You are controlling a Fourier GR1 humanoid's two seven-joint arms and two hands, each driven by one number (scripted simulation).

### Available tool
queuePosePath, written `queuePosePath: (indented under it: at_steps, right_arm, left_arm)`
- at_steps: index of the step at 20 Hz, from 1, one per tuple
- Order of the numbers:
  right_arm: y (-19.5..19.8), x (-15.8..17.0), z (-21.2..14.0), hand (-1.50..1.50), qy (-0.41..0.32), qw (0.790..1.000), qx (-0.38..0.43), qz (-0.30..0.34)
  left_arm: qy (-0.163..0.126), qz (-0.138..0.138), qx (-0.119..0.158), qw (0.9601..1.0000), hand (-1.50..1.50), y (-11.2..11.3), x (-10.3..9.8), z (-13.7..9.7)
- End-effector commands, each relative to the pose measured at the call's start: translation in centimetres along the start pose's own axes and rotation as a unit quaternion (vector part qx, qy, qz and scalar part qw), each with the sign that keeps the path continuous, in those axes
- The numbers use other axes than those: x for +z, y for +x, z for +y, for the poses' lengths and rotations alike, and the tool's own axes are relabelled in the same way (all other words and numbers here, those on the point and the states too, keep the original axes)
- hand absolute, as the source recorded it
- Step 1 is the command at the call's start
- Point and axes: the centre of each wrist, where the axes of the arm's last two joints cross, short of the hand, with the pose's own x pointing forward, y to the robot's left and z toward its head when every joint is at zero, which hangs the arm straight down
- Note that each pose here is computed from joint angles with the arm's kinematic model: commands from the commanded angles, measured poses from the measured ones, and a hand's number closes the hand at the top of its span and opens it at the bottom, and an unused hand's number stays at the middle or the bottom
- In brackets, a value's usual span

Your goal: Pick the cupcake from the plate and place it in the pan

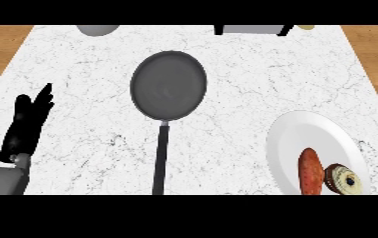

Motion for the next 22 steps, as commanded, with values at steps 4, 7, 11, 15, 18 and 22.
queuePosePath:
  at_steps: [4, 7, 11, 15, 18, 22]
  right_arm:
    - [3.1, 0.4, 2.4, -1.50, 0.078, 0.994, 0.067, 0.038]
    - [2.7, -1.4, 5.0, -1.50, 0.079, 0.993, 0.067, 0.048]
    - [0.6, -3.1, 5.6, -1.50, 0.073, 0.993, 0.071, 0.061]
    - [2.1, -2.1, 6.7, -1.50, 0.070, 0.990, 0.098, 0.079]
    - [0.0, -2.0, 8.7, -1.50, 0.082, 0.988, 0.108, 0.072]
    - [2.4, -3.1, 9.1, -1.50, 0.086, 0.988, 0.107, 0.073]
  left_arm:
    - [0.006, -0.007, -0.004, 1.0000, 0.00, 0.9, -0.5, 1.0]
    - [-0.005, 0.010, 0.014, 0.9998, 0.00, -0.6, -0.1, -0.1]
    - [0.003, -0.002, 0.006, 1.0000, 0.00, -0.2, 0.4, 0.9]
    - [0.006, 0.002, 0.010, 0.9999, 0.00, -2.0, 1.0, -0.6]
    - [0.010, 0.003, 0.001, 0.9999, 0.00, -2.0, 0.1, 0.2]
    - [0.009, 0.008, 0.008, 0.9999, 0.00, -2.2, -0.2, -0.6]
